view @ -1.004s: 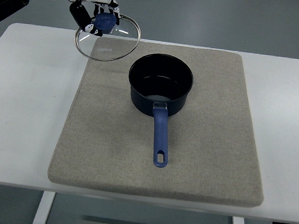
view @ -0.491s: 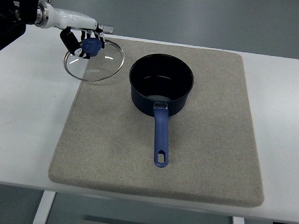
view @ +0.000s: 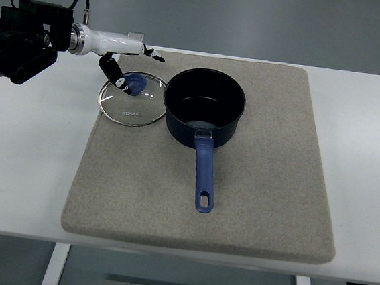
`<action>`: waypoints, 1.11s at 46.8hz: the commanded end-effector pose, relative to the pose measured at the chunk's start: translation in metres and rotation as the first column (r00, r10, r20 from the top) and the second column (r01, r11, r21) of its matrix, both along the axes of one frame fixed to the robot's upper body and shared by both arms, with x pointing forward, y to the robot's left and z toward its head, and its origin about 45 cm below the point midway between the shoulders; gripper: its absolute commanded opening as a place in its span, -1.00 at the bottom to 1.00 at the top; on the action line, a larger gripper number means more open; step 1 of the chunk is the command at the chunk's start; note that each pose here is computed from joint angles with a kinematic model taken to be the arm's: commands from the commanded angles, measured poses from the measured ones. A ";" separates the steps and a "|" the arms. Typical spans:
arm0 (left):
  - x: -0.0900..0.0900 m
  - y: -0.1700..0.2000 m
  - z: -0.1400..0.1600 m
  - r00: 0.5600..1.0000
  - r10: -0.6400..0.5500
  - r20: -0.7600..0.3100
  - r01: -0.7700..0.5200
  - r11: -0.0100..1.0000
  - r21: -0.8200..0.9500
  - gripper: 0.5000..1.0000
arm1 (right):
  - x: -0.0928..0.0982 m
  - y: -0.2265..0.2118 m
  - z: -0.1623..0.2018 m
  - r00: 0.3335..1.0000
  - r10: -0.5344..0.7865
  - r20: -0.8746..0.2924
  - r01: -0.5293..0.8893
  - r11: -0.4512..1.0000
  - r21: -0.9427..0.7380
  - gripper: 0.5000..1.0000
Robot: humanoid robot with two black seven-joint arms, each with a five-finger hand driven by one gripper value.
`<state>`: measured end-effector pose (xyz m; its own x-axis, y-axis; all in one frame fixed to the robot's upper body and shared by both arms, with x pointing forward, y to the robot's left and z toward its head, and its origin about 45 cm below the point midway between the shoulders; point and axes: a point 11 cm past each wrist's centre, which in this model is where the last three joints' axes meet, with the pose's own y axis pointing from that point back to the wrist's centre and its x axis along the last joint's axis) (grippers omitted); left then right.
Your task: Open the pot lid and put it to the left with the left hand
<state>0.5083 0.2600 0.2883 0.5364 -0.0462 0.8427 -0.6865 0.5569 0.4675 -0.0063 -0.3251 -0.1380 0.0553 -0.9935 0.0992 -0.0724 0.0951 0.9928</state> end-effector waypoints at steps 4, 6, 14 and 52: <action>0.007 -0.005 0.021 0.997 0.067 0.023 -0.061 0.976 -0.208 0.96 | 0.000 0.000 0.000 1.000 0.000 0.001 0.000 1.000 -0.001 0.67; 0.010 -0.006 0.031 0.995 0.096 0.032 -0.082 0.951 -0.298 0.96 | 0.000 0.000 0.000 1.000 0.000 0.000 0.000 1.000 0.000 0.67; 0.012 0.010 0.030 0.974 0.226 -0.018 -0.198 0.807 -0.556 0.96 | 0.000 -0.001 0.000 1.000 0.000 -0.001 0.000 1.000 -0.001 0.67; 0.014 0.047 0.005 0.861 0.415 -0.294 -0.395 0.182 -0.900 0.97 | 0.000 0.000 0.000 1.000 0.000 0.000 0.000 1.000 0.000 0.67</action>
